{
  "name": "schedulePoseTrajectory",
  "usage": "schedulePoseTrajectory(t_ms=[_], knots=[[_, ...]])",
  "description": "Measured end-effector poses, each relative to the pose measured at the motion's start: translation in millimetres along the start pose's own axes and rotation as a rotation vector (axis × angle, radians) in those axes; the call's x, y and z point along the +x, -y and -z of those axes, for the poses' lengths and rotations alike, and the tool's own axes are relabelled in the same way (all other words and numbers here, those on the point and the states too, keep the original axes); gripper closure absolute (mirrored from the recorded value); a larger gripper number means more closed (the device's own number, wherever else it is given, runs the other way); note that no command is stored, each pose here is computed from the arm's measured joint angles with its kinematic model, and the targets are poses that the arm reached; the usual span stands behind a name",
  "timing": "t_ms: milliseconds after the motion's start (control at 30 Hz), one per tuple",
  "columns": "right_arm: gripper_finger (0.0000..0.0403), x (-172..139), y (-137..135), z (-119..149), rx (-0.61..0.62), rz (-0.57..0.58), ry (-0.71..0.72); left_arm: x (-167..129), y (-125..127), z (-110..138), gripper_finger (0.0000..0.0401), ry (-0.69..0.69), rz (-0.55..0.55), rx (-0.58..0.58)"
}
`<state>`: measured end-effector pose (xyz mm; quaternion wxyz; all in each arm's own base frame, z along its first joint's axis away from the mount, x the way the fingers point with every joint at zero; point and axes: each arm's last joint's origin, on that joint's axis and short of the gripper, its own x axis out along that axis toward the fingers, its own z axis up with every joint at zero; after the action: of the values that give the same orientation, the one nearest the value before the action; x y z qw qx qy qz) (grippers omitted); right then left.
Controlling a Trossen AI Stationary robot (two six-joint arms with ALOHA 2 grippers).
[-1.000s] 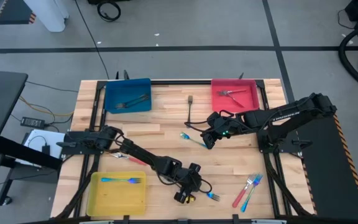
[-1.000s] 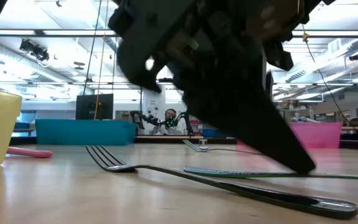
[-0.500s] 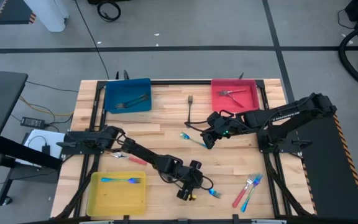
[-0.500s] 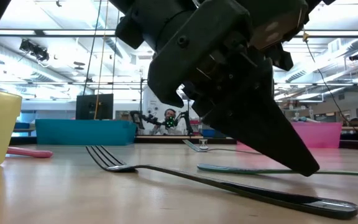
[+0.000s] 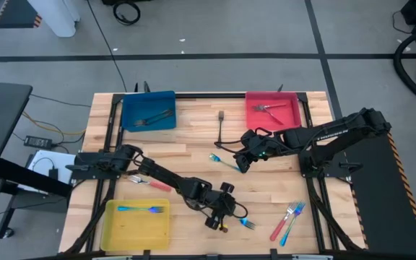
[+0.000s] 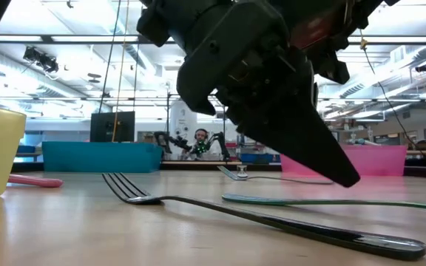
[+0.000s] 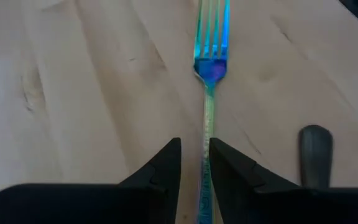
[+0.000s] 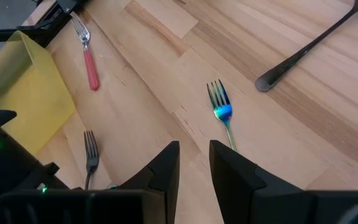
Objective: Sort silverware by color (type)
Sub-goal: Put the bottom left iridescent fork into the yellow bin
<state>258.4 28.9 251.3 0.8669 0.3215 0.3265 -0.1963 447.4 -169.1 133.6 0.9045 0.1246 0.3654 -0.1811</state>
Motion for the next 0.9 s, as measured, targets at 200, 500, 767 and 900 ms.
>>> schedulePoseTrajectory(t_ms=[200, 500, 767, 900], knots=[[0.0307, 0, 0, 0, 0.000, 0.001, -0.001, 4, 0, 5, 0.0310, -0.025, 0.024, -0.005], [0.0307, 0, 1, 1, -0.008, 0.011, -0.009, 18, -2, 13, 0.0310, -0.020, 0.029, -0.021], [0.0307, 0, 1, 1, -0.011, 0.014, -0.009, 23, -4, 20, 0.0351, -0.057, 0.026, -0.033], [0.0307, 0, 1, 1, -0.011, 0.016, -0.007, 23, -4, 21, 0.0389, -0.065, 0.024, -0.026]])
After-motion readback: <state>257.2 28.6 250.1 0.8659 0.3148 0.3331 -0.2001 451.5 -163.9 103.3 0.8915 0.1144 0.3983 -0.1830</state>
